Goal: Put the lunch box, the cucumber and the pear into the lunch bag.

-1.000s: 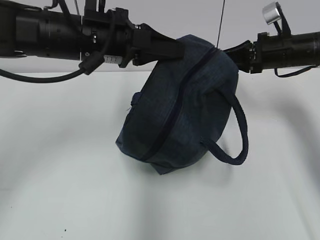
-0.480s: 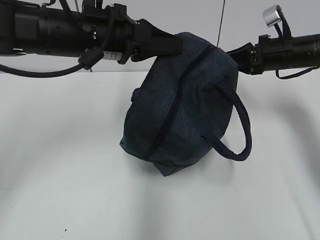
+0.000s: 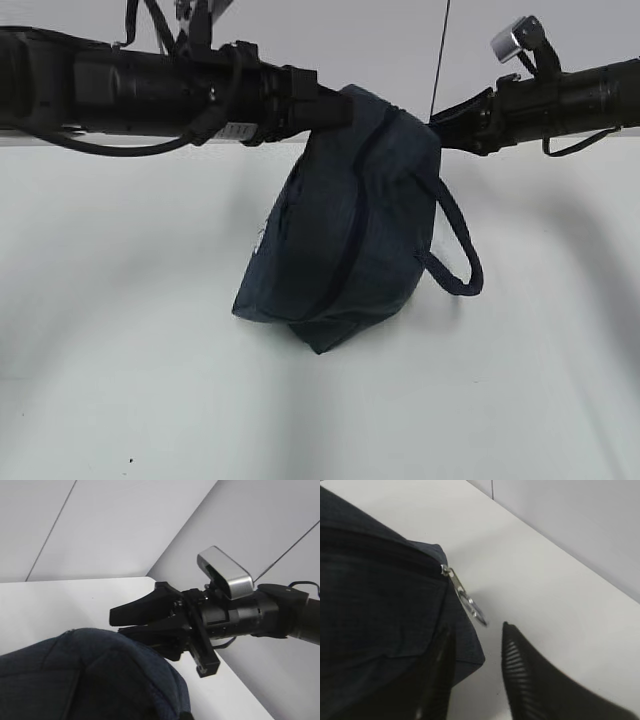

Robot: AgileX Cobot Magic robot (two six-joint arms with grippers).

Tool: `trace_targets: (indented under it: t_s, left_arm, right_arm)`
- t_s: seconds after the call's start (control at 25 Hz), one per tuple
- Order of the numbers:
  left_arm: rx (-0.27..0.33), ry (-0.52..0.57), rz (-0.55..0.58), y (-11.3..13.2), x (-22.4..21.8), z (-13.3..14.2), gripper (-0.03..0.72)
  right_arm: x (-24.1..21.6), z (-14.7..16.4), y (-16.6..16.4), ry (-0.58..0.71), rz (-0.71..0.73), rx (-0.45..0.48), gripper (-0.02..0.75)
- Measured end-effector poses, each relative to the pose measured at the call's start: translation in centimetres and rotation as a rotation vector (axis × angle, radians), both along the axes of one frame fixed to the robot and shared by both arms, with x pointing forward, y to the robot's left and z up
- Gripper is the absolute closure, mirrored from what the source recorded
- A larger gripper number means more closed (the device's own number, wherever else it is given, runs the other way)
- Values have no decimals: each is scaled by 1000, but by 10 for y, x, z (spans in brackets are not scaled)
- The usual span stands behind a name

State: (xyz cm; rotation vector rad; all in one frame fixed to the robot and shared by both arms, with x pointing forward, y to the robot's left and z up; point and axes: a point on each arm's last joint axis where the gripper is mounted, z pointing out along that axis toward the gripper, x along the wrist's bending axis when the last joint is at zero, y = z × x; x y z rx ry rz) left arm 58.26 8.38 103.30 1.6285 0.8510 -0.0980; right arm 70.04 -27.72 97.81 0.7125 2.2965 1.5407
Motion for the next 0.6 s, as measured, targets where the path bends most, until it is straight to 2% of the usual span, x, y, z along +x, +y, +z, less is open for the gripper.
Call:
trace_targets:
  t_s: [0.12, 0.36, 0.44, 0.6]
  left_arm:
    - [26, 5, 38, 1, 4, -5, 587]
    - [64, 3, 104, 6, 10, -8, 272]
    - [72, 2, 118, 7, 11, -8, 228]
    - [77, -6, 149, 14, 14, -5, 207]
  right_arm:
    - [0, 0, 1, 30, -16, 16, 318]
    - [1, -6, -4, 160, -109, 5, 279]
    - [0, -6, -7, 212, -156, -23, 278]
    - [-7, 4, -10, 297, -201, -82, 277]
